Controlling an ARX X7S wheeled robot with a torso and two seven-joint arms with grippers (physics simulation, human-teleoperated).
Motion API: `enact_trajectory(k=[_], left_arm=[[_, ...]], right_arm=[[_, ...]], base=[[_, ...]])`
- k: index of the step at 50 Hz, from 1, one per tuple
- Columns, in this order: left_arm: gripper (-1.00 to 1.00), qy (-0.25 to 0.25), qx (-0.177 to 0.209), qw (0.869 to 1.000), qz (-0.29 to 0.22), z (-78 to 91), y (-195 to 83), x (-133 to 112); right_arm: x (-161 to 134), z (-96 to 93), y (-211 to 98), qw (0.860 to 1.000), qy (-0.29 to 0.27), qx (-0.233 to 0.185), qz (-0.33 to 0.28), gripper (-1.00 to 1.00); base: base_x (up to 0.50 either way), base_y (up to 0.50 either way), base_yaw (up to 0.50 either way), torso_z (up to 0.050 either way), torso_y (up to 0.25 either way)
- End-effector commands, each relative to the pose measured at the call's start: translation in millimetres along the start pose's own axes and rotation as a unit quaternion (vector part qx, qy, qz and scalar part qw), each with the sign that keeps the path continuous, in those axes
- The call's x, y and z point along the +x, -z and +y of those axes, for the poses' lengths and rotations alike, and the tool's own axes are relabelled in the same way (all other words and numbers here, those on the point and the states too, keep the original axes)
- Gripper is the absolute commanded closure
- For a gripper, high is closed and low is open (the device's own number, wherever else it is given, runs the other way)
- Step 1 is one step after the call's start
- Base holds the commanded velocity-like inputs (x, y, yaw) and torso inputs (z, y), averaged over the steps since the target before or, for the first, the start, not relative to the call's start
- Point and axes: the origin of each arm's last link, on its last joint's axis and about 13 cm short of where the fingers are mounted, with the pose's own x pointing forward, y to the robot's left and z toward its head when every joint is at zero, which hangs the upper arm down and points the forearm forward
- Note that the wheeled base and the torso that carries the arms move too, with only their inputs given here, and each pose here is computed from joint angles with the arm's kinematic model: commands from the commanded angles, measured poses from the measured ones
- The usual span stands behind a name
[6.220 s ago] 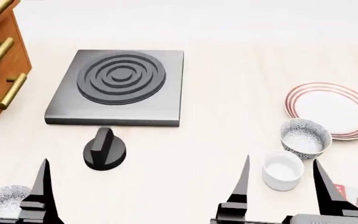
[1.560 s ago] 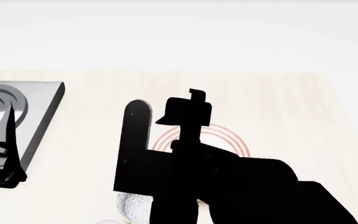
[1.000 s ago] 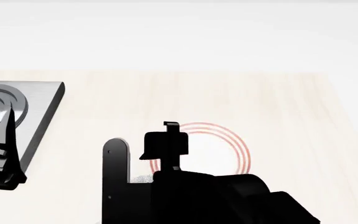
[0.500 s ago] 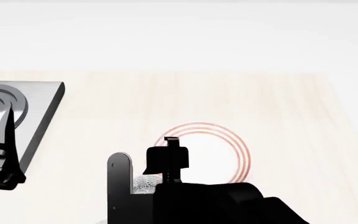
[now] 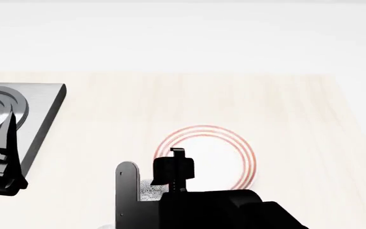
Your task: Pick the akita bowl between the plate and the ramekin and place it on the plate.
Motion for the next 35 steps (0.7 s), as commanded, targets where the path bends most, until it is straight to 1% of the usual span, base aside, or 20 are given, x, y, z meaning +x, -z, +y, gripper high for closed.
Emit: enact_trajectory(k=[1, 17, 25, 32, 35], left_arm=[[-1.0, -0.001, -0.001, 1.0, 0.001, 0.5, 1, 0], [-1.0, 0.0, 0.0, 1.0, 0.001, -0.2, 1, 0], [-1.0, -0.002, -0.002, 1.0, 0.0, 0.0, 1, 1], [-1.0, -0.001, -0.002, 1.0, 0.0, -0.4, 0, 0], [-1.0, -0.001, -0.002, 1.0, -0.001, -0.4, 0, 0]], right_arm=[[6, 3.5, 1, 1.0, -0.02, 0.002, -0.004, -1.0], [19, 4.1, 13, 1.0, -0.023, 0.012, 0.014, -1.0], [24, 5.8, 14, 1.0, -0.018, 0.012, 0.01, -1.0], [29, 3.5, 15, 1.0, -0.008, 0.015, 0.012, -1.0], [36, 2.7, 17, 1.0, 0.013, 0.011, 0.018, -1.0]], base=[[0.0, 0.0, 0.0, 0.0, 0.0], [0.0, 0.0, 0.0, 0.0, 0.0], [0.0, 0.0, 0.0, 0.0, 0.0], [0.0, 0.0, 0.0, 0.0, 0.0], [0.0, 0.0, 0.0, 0.0, 0.0]])
